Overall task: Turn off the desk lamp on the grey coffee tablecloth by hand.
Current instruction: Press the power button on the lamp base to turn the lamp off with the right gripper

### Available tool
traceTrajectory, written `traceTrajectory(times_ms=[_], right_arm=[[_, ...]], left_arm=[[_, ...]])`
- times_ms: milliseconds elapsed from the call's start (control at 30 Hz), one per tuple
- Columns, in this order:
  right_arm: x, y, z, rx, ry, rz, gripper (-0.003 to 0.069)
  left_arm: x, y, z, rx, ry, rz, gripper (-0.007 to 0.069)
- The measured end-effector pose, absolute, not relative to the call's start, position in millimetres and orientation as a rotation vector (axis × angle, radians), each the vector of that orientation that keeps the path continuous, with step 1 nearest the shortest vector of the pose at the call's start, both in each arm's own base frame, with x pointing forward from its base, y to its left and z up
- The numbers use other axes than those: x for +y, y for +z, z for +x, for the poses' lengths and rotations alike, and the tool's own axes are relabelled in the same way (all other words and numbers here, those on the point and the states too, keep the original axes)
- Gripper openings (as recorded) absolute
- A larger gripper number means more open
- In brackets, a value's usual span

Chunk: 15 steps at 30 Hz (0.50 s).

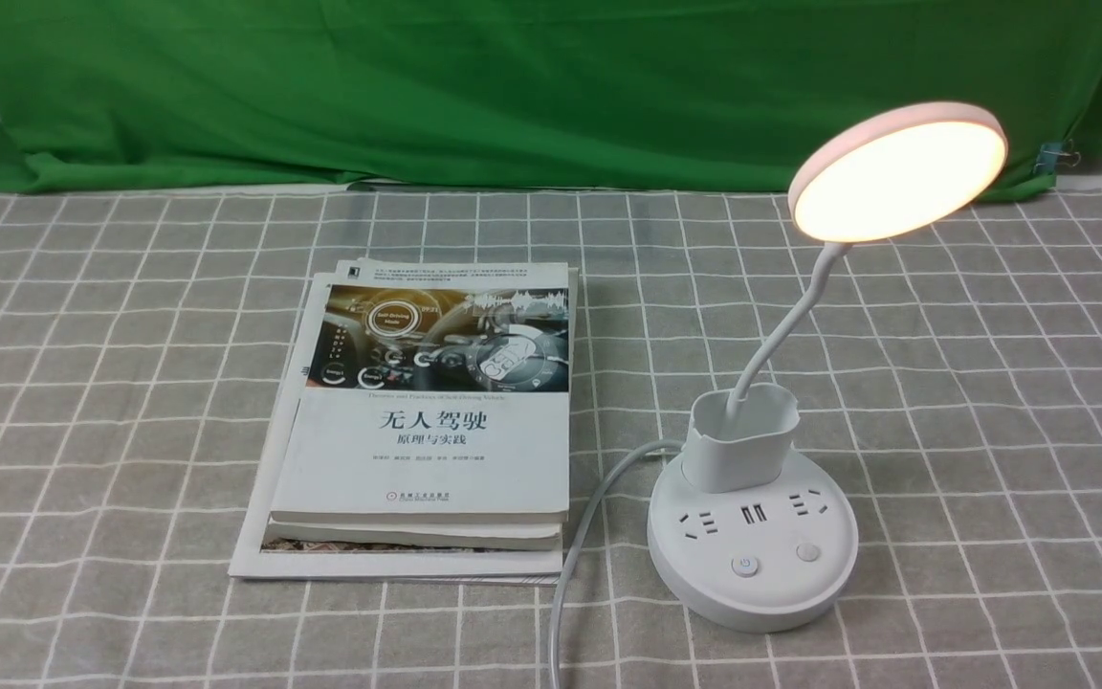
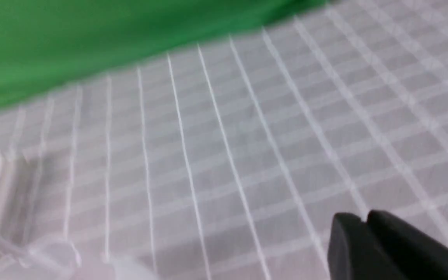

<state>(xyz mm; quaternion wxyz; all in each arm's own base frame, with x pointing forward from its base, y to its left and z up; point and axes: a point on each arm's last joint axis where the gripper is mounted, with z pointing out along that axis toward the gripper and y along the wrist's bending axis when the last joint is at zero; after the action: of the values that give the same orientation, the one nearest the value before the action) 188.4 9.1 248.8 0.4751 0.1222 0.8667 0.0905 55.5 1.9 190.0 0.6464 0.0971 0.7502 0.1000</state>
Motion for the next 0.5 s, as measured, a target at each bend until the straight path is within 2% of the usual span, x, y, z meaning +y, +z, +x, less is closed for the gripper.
traceTrajectory(times_ms=[33,67,100,133,167,333,500], right_arm=[[14.6,238.8,194.3,2.204,0.217,0.268,0.0098],[15.6,239.4,194.5,2.203,0.218,0.258,0.0098],[26.3,229.1,200.9,2.306,0.201,0.15,0.0098],[29.7,228.0,202.7,2.321,0.203,0.125,0.0098],[43.7,224.8,207.5,2.391,0.194,-0.013,0.0101],[84.0,226.8,225.1,2.485,0.198,-0.31,0.0091],[115.5,227.8,245.5,2.564,0.198,-0.454,0.009]], left_arm=[[1.9,190.0,55.5,1.707,0.227,0.221,0.0001],[1.9,190.0,55.5,1.707,0.227,0.221,0.0001],[1.9,190.0,55.5,1.707,0.227,0.221,0.0001],[1.9,190.0,55.5,1.707,0.227,0.221,0.0001],[1.9,190.0,55.5,1.707,0.228,0.222,0.0001],[1.9,190.0,55.5,1.707,0.229,0.222,0.0001],[1.9,190.0,55.5,1.707,0.228,0.222,0.0001]])
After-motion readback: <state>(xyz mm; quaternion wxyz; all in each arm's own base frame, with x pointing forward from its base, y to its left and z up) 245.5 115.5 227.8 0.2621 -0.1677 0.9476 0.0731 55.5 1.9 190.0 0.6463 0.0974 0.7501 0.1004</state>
